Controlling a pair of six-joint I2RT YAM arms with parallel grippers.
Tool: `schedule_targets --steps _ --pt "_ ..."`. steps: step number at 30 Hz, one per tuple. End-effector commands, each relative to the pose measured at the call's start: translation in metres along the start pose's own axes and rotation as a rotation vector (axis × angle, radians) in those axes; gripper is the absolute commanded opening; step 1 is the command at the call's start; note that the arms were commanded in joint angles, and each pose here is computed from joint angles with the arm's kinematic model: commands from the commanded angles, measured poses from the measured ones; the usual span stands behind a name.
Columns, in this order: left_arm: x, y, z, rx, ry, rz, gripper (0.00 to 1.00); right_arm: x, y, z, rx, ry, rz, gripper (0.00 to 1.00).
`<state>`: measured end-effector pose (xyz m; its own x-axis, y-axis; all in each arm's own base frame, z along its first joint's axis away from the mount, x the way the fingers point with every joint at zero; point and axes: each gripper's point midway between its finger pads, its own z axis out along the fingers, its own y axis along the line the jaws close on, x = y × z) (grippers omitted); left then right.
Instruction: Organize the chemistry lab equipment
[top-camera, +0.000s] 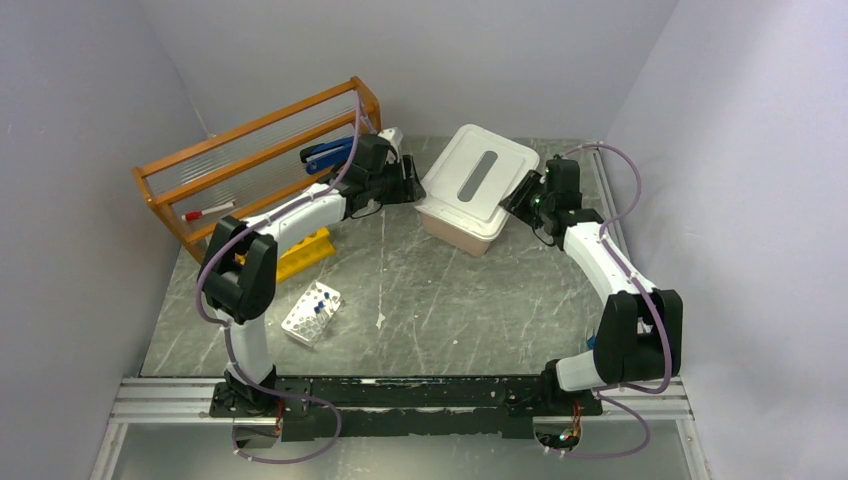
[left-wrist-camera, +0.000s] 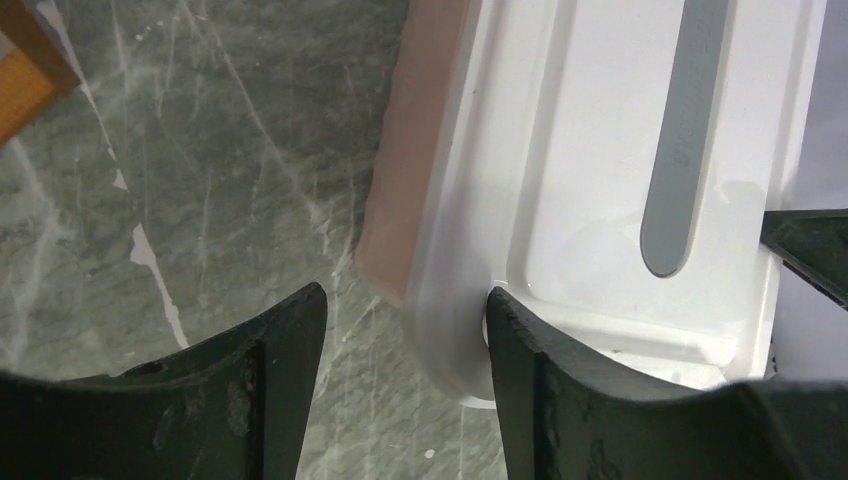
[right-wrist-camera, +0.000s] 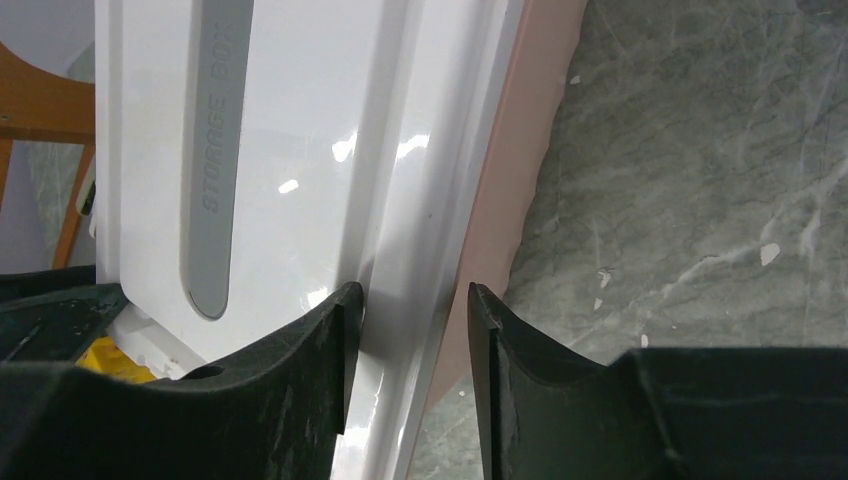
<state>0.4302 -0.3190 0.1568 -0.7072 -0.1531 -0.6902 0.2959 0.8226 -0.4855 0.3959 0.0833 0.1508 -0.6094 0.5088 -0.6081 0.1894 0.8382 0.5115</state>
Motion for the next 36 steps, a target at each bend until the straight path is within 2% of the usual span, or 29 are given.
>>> schedule_targets --steps 1,9,16,22,25,30,33,36 --pt "-0.005 0.005 0.005 -0.028 -0.002 0.035 0.62 -0.003 -0.004 0.006 0.027 -0.003 0.002 0.47" --pt "-0.002 0.011 0.014 -0.057 0.015 0.057 0.65 0.004 -0.038 0.018 0.191 -0.024 0.027 0.46" --pt "0.004 0.01 0.026 -0.058 0.051 0.078 0.64 0.027 -0.081 0.028 0.377 -0.004 0.056 0.38" --pt "0.006 0.008 0.032 -0.058 0.063 0.097 0.64 0.045 -0.101 0.038 0.435 0.03 0.067 0.31" --pt "0.005 0.007 0.034 -0.053 0.066 0.109 0.64 0.048 -0.105 0.042 0.442 0.036 0.073 0.32" --pt "0.0 0.003 0.037 -0.04 0.067 0.138 0.64 0.039 -0.109 0.046 0.464 0.009 0.081 0.45" --pt "-0.002 -0.004 0.034 -0.008 0.063 0.146 0.57 0.03 -0.105 0.045 0.441 0.0 0.078 0.44" --pt "0.002 -0.015 0.027 0.049 0.069 0.134 0.47 0.026 -0.089 0.042 0.352 0.013 0.066 0.3"
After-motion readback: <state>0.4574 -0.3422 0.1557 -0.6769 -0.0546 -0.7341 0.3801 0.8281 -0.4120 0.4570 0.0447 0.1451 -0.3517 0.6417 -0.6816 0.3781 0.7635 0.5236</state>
